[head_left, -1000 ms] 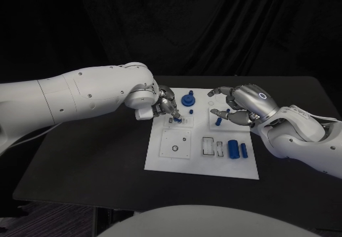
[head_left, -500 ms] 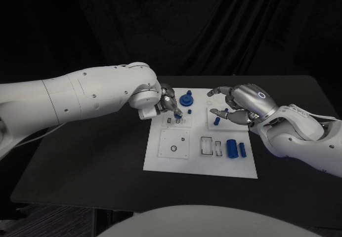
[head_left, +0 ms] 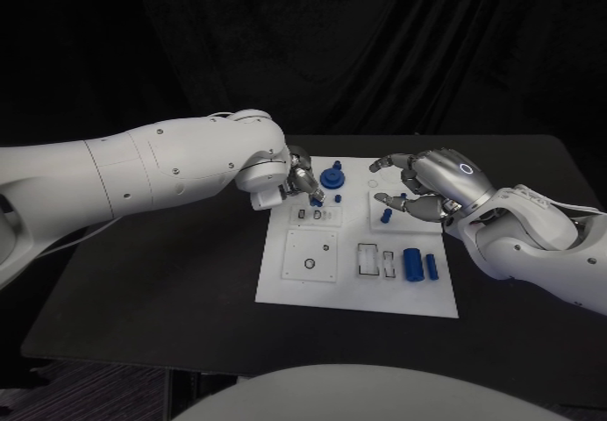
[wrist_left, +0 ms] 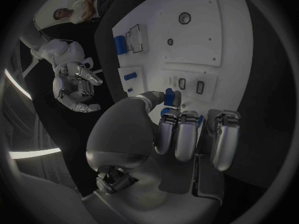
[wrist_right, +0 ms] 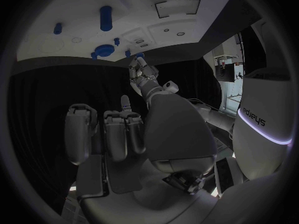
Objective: Assemble the parts on the task board
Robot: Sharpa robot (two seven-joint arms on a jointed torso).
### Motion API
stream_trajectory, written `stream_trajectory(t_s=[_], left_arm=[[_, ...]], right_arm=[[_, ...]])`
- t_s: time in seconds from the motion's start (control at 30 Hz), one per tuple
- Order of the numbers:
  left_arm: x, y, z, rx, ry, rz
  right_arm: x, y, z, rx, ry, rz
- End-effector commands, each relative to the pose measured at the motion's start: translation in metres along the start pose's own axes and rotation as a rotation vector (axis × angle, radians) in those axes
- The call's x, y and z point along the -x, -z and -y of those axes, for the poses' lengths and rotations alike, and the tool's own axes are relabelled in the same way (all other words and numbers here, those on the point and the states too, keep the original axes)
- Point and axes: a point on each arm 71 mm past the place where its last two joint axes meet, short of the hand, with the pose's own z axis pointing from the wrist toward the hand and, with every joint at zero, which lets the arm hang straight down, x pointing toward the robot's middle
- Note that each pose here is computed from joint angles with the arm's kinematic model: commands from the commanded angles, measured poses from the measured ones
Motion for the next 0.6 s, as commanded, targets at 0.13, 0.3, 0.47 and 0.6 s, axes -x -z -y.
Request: stream_trajectory(t_s=[0.13,0.3,0.47,0.6], left_arm=[[0.0004,-0.0017,-0.0010,0.017,-0.034,0.000],[0.0012,-0.0026,-0.0021,0.023,-0.036,-0.003],[0.0006,-0.0043,-0.0027,0.026,-0.034,-0.004],[-0.0021,-0.0060,-0.0032,0.024,-0.028,-0.003]], right_arm=[[0.0005,0.0000,0.0008,-0.022,0.003,-0.013],[0.0002,0.0001,0.0010,-0.025,0.003,-0.019],[-0.0003,-0.0003,0.0006,-0.026,0.003,-0.024],[-0.0006,-0.0005,0.0003,-0.026,0.002,-0.027]])
